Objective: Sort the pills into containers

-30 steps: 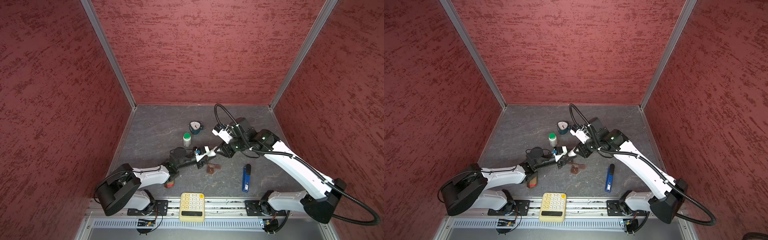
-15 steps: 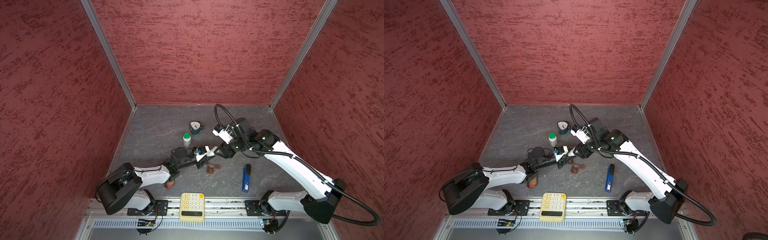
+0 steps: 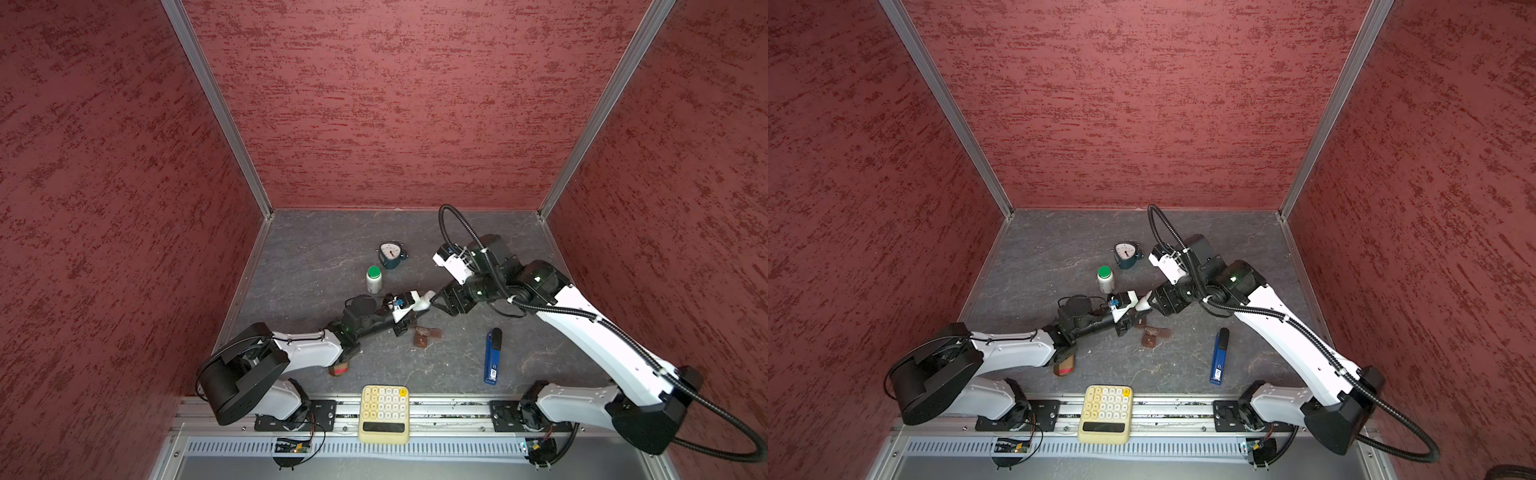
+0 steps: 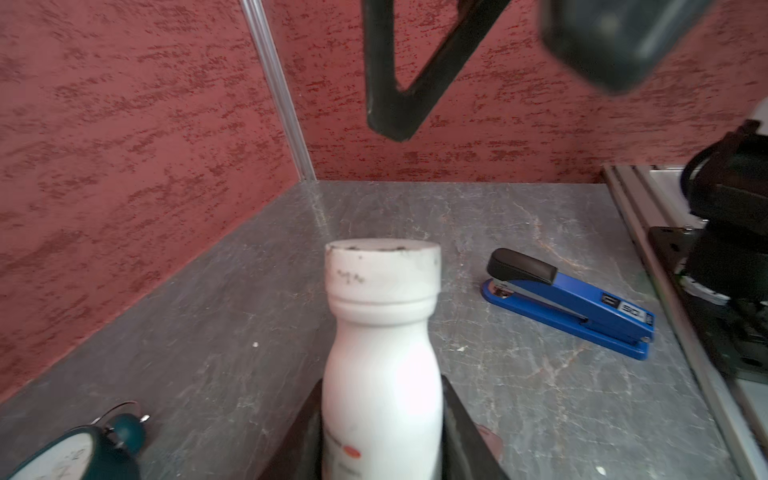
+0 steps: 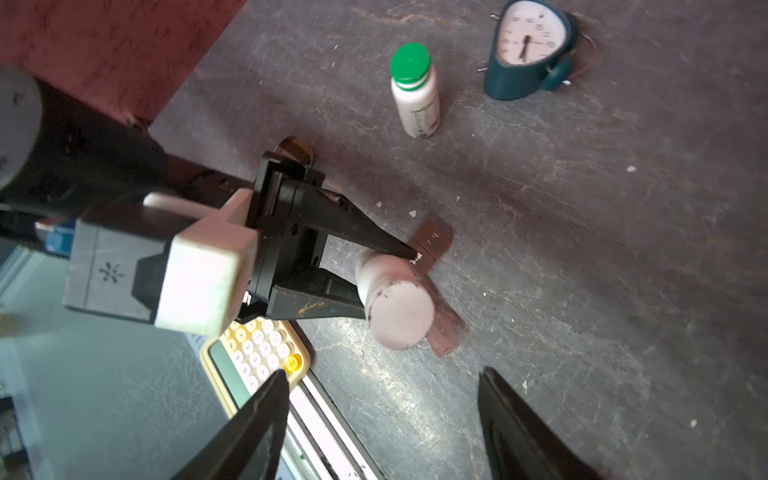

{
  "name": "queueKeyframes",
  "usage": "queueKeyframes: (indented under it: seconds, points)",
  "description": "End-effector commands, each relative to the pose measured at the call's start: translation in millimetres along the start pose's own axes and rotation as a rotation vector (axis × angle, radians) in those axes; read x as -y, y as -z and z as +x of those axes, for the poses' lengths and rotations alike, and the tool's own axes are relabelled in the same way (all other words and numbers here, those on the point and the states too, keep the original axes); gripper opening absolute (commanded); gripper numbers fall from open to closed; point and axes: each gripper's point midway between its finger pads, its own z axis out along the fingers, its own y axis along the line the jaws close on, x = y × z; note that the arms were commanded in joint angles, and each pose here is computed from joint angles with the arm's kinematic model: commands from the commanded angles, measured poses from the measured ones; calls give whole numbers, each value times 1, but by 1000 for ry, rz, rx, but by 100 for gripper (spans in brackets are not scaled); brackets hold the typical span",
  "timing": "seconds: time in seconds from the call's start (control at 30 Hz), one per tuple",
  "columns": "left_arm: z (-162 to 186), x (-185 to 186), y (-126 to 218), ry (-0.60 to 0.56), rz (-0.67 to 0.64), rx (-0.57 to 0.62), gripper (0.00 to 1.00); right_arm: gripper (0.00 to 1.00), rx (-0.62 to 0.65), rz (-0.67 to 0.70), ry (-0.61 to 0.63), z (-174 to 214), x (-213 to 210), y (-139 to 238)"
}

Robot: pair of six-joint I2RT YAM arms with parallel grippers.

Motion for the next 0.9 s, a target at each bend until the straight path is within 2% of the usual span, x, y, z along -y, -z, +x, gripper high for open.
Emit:
queueKeyframes:
  seconds: [0.0,0.17,0.33,0.53,0.87]
  points:
    - [-5,-20,1,-77,-146,32,0,72,140,84,-208,-33,20,32]
    - [-9,-44,-3,-175,-298,46,0,68,92,76,-552,-39,32,34]
    - [-7,-56,-10,-239,-381,51,0,59,120,34,-748,-44,33,20]
    - [-3,-57,-18,-263,-405,55,0,57,72,34,-827,-30,41,-13]
    - [1,-52,-21,-262,-401,63,0,59,49,-28,-835,-37,31,-45]
